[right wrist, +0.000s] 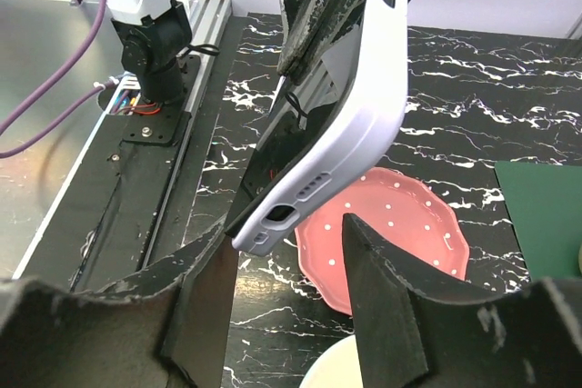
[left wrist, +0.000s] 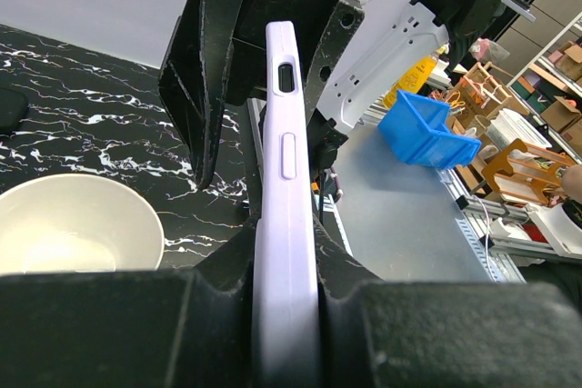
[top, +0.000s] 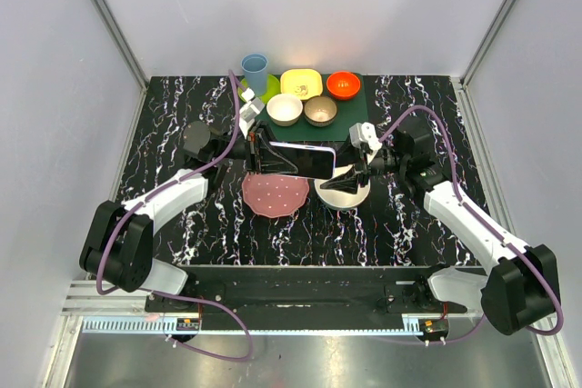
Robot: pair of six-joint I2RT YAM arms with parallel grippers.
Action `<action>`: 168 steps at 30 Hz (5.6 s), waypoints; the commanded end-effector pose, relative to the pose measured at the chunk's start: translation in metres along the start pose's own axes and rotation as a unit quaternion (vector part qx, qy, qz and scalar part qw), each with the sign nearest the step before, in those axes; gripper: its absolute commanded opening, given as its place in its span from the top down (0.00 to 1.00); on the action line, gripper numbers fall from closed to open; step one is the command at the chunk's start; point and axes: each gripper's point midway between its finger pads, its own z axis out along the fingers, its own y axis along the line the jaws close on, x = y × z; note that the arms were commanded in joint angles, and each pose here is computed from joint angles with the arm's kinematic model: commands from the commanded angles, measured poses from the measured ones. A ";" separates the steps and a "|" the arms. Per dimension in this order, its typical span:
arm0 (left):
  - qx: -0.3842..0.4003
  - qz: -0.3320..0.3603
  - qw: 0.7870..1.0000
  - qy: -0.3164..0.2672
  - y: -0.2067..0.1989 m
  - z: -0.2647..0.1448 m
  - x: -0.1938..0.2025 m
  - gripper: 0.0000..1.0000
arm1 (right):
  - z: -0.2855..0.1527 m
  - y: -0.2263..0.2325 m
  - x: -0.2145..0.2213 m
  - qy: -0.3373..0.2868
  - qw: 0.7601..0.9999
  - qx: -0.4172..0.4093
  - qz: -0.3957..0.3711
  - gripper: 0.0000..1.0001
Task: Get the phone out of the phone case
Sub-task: Remove the phone case from the phone.
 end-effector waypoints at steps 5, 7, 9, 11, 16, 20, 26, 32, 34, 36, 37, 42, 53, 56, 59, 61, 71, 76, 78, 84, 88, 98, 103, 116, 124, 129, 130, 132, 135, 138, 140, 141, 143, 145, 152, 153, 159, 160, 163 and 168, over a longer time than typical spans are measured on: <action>0.008 0.083 0.996 -0.020 -0.016 0.001 -0.028 1.00 | -0.002 0.000 -0.023 -0.019 0.999 -0.005 -0.031 0.49; 0.008 0.083 0.996 -0.020 -0.016 0.001 -0.028 1.00 | -0.002 -0.002 -0.024 -0.019 0.999 0.000 -0.031 0.54; 0.008 0.083 0.996 -0.020 -0.016 0.001 -0.028 1.00 | -0.002 -0.003 -0.023 -0.018 0.999 0.005 -0.031 0.58; 0.008 0.083 0.996 -0.020 -0.016 0.001 -0.028 1.00 | -0.002 -0.005 -0.023 -0.018 0.999 0.010 -0.034 0.63; 0.009 0.080 0.997 -0.019 -0.016 0.002 -0.028 1.00 | -0.003 -0.016 -0.021 -0.012 0.998 0.038 -0.042 0.74; 0.010 0.077 0.997 -0.017 -0.015 0.002 -0.027 1.00 | -0.004 -0.021 -0.021 -0.010 0.997 0.053 -0.050 0.79; 0.012 0.070 0.997 -0.015 -0.015 0.003 -0.027 1.00 | -0.006 -0.029 -0.022 -0.009 0.995 0.076 -0.061 0.86; 0.026 0.065 0.997 -0.016 -0.023 0.006 -0.029 1.00 | -0.007 -0.034 -0.016 -0.003 0.993 0.090 -0.079 0.95; 0.030 0.063 0.998 -0.012 -0.023 0.008 -0.026 1.00 | -0.008 -0.037 -0.016 -0.001 0.992 0.097 -0.084 0.96; 0.034 0.059 0.998 -0.008 -0.022 0.010 -0.023 1.00 | -0.008 -0.038 -0.015 0.000 0.991 0.101 -0.089 0.96; 0.035 0.053 0.998 -0.005 -0.021 0.010 -0.022 1.00 | -0.009 -0.039 -0.013 0.002 0.990 0.102 -0.096 0.97; 0.048 0.039 0.998 0.009 -0.021 0.016 -0.014 1.00 | -0.010 -0.041 -0.012 0.004 0.988 0.110 -0.107 0.98; 0.097 0.049 0.993 0.042 -0.047 0.025 -0.002 1.00 | -0.015 -0.061 -0.001 0.025 0.981 0.158 -0.113 0.99; 0.105 0.051 0.992 0.047 -0.051 0.026 0.000 1.00 | -0.017 -0.068 -0.001 0.028 0.977 0.174 -0.115 0.99; 0.114 0.052 0.991 0.054 -0.055 0.027 0.003 1.00 | -0.019 -0.074 0.000 0.031 0.975 0.189 -0.114 0.99; 0.118 0.054 0.990 0.058 -0.058 0.028 0.004 1.00 | -0.021 -0.078 0.000 0.031 0.972 0.202 -0.112 0.99; 0.130 0.062 0.988 0.063 -0.066 0.028 0.006 1.00 | -0.028 -0.095 0.000 0.035 0.963 0.248 -0.103 0.99; 0.131 0.069 0.987 0.062 -0.068 0.028 0.005 1.00 | -0.027 -0.097 0.004 0.038 0.964 0.248 -0.092 0.99; 0.132 0.068 0.987 0.062 -0.069 0.027 0.005 1.00 | -0.027 -0.097 0.003 0.039 0.964 0.249 -0.088 0.98; 0.135 0.074 0.986 0.062 -0.072 0.027 0.006 1.00 | -0.026 -0.102 0.009 0.048 0.964 0.254 -0.069 0.98; 0.136 0.074 0.986 0.062 -0.072 0.026 0.006 1.00 | -0.027 -0.105 0.011 0.050 0.962 0.259 -0.064 0.98; 0.091 0.077 0.993 0.014 -0.052 0.018 -0.014 1.00 | -0.017 -0.071 -0.002 0.021 0.981 0.181 -0.071 0.55; 0.044 0.069 0.996 -0.024 -0.030 0.003 -0.028 1.00 | -0.017 -0.072 -0.001 0.023 0.981 0.180 -0.069 0.38; 0.009 0.071 0.996 -0.052 -0.016 -0.010 -0.037 1.00 | -0.056 -0.112 -0.039 -0.033 0.944 0.328 -0.023 0.39; -0.007 0.073 0.995 -0.060 -0.012 -0.011 -0.039 1.00 | -0.074 -0.105 -0.072 -0.129 0.934 0.332 0.033 0.44; -0.017 0.073 0.995 -0.060 -0.007 -0.012 -0.038 1.00 | -0.071 -0.084 -0.087 -0.172 0.945 0.274 0.047 0.44; -0.020 0.074 0.995 -0.062 -0.007 -0.012 -0.039 1.00 | -0.070 -0.080 -0.093 -0.182 0.946 0.265 0.037 0.44; -0.023 0.072 0.995 -0.062 -0.004 -0.012 -0.038 1.00 | -0.067 -0.070 -0.094 -0.186 0.952 0.238 0.045 0.45; -0.033 0.069 0.995 -0.063 0.001 -0.012 -0.037 1.00 | -0.062 -0.055 -0.098 -0.196 0.959 0.199 0.040 0.46; -0.043 0.063 0.995 -0.065 0.007 -0.012 -0.037 1.00 | -0.059 -0.044 -0.103 -0.206 0.962 0.172 0.041 0.46; -0.045 0.063 0.995 -0.064 0.008 -0.013 -0.036 1.00 | -0.059 -0.042 -0.105 -0.211 0.962 0.168 0.045 0.46; -0.046 0.064 0.995 -0.065 0.009 -0.013 -0.037 1.00 | -0.059 -0.042 -0.105 -0.212 0.962 0.166 0.049 0.46; -0.047 0.061 0.995 -0.065 0.010 -0.013 -0.036 1.00 | -0.059 -0.042 -0.105 -0.214 0.962 0.164 0.049 0.45; -0.049 0.058 0.995 -0.066 0.013 -0.012 -0.036 1.00 | -0.058 -0.041 -0.106 -0.217 0.962 0.161 0.050 0.44; -0.049 0.052 0.995 -0.065 0.015 -0.012 -0.035 1.00 | -0.049 -0.042 -0.099 -0.215 0.963 0.152 0.058 0.44; -0.049 0.052 0.995 -0.065 0.015 -0.011 -0.035 1.00 | -0.048 -0.042 -0.098 -0.214 0.963 0.150 0.059 0.44; -0.045 0.051 0.996 -0.062 0.014 -0.010 -0.034 1.00 | -0.042 -0.048 -0.091 -0.212 0.962 0.154 0.070 0.44; -0.044 0.050 0.996 -0.060 0.013 -0.010 -0.033 1.00 | -0.042 -0.049 -0.092 -0.214 0.962 0.157 0.070 0.44; -0.038 0.051 0.996 -0.055 0.012 -0.007 -0.031 1.00 | -0.043 -0.053 -0.092 -0.219 0.959 0.166 0.074 0.44; -0.033 0.048 0.997 -0.049 0.012 -0.004 -0.027 1.00 | -0.040 -0.059 -0.086 -0.219 0.957 0.170 0.088 0.45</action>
